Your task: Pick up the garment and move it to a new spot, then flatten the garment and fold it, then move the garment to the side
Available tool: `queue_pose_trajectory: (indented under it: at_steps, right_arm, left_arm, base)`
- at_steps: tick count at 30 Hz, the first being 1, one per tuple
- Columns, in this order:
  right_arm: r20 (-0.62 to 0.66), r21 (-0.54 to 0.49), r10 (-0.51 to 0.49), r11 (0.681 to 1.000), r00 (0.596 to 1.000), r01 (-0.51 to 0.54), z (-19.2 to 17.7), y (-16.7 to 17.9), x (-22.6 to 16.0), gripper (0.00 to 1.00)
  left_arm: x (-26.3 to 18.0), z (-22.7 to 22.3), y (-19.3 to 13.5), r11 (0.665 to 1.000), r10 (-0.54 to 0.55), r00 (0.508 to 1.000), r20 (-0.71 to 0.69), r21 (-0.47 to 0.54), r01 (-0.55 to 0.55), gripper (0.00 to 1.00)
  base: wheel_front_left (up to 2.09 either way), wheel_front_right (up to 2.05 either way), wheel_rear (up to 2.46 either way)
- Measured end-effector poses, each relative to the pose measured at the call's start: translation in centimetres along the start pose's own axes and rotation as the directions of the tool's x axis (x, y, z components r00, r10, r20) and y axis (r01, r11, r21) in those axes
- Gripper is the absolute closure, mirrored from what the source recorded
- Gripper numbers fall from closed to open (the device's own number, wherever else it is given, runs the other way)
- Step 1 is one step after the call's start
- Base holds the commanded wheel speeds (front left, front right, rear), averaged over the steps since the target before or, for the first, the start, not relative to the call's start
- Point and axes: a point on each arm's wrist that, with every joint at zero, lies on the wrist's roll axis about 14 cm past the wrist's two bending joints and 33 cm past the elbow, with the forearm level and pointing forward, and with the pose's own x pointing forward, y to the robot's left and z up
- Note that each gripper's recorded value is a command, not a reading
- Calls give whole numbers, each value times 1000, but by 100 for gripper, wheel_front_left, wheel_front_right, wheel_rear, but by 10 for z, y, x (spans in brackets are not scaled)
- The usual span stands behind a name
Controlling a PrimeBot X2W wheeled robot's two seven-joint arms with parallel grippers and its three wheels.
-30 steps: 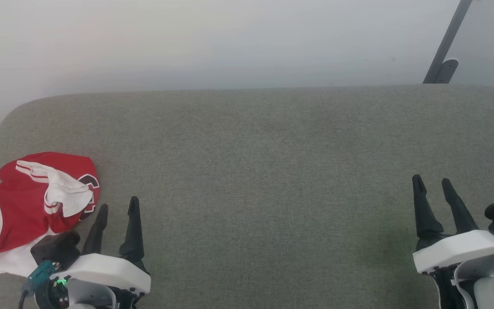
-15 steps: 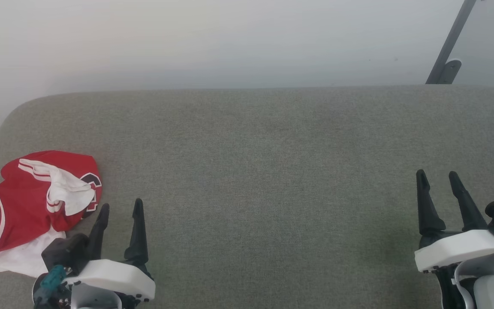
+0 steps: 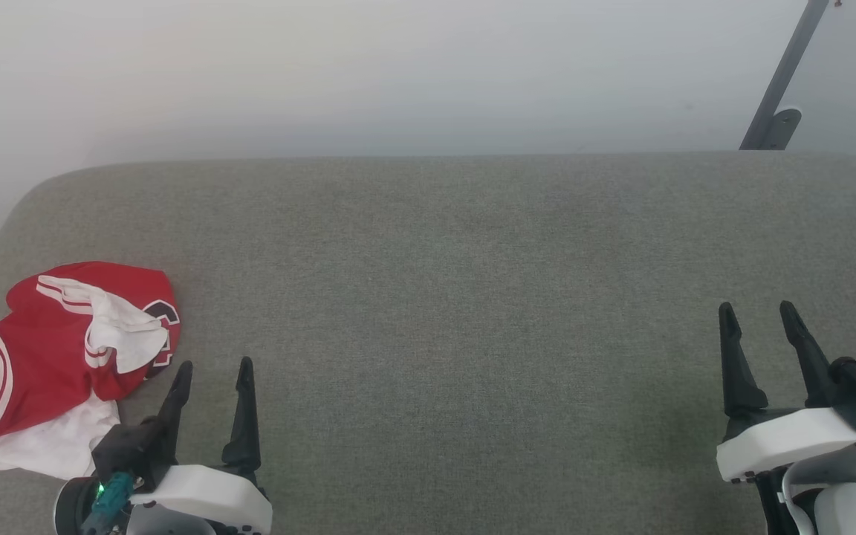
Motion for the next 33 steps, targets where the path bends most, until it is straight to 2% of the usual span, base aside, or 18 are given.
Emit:
queue_pose_trajectory:
  at_steps: [33]
  right_arm:
    - [79, -133, -20, 991, 997, 30, 17, -8, 0, 0]
  left_arm:
    - [-7, 4, 2, 987, -28, 998, 50, 162, 20, 0]
  base:
    - [0, 0, 0]
